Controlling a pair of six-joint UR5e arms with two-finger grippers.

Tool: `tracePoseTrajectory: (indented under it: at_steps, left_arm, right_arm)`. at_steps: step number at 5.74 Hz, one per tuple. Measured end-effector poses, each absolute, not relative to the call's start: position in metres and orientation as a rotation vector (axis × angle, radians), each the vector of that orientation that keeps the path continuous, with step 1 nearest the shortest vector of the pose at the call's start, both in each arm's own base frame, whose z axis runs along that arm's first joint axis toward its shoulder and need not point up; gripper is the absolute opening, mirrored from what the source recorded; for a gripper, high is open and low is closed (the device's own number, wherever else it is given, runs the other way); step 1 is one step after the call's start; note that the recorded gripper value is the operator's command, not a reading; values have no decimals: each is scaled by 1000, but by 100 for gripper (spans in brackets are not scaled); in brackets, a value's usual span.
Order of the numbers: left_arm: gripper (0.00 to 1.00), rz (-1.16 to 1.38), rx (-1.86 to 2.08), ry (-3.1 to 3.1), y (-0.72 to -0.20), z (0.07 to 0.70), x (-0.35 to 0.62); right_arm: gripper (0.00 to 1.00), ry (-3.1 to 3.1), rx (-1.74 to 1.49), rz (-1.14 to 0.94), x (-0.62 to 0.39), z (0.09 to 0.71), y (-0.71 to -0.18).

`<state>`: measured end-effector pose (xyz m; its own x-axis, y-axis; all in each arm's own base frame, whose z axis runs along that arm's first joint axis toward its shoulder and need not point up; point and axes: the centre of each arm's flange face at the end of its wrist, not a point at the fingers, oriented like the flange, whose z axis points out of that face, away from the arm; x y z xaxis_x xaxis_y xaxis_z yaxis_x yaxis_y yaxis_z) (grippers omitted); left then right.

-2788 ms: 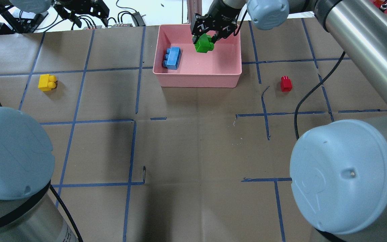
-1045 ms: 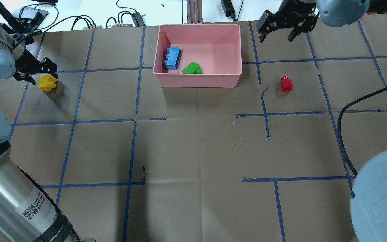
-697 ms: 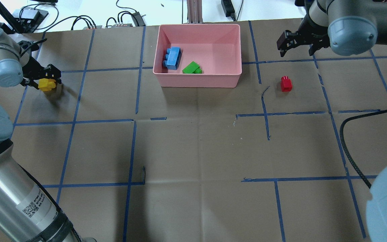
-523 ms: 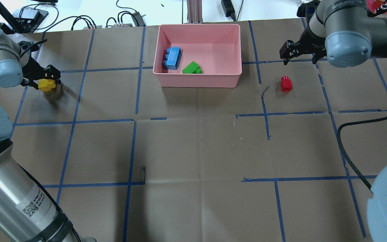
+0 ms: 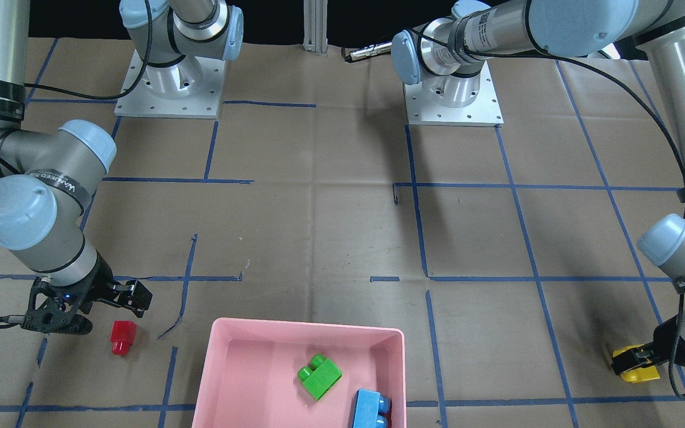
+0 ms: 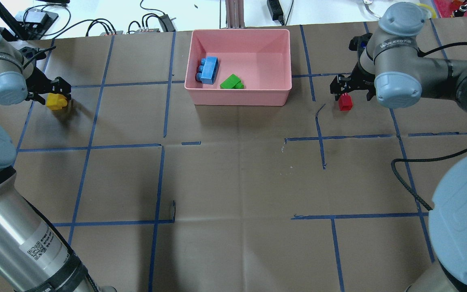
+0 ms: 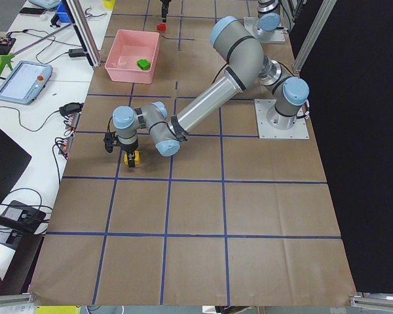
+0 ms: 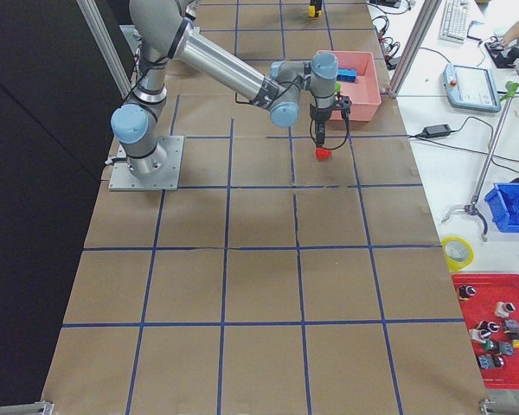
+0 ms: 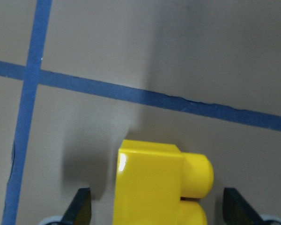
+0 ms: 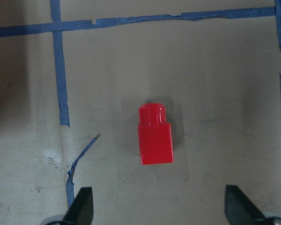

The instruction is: Put all blocks into box

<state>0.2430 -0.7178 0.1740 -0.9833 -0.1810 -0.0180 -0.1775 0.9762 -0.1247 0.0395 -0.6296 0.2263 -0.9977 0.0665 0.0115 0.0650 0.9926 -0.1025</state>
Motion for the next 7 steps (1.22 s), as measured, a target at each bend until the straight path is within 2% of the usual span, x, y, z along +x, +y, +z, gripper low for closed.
tracePoseTrajectory:
  at_steps: [2,3,4,5,6,7]
  left_arm:
    - [44,-198,-257,3092,-718,175,243]
    - [26,-190,-235,3095,-718,175,243]
    - [18,-189,-215,3095,-718,178,243]
    - [18,-194,-203,3094,-718,188,242]
    - [18,-192,-194,3098,-719,214,240]
    - [18,-160,-189,3112,-720,258,234]
  right_arm:
    - [99,-3125,-103,147,38,195,-637]
    - [98,-3122,-102,169,37,187,-641]
    - [82,-3117,-101,194,36,184,-644]
    - [47,-3116,-101,200,36,181,-646]
    - [16,-3116,-100,194,35,180,-645]
    - [6,-3115,-100,180,35,179,-645]
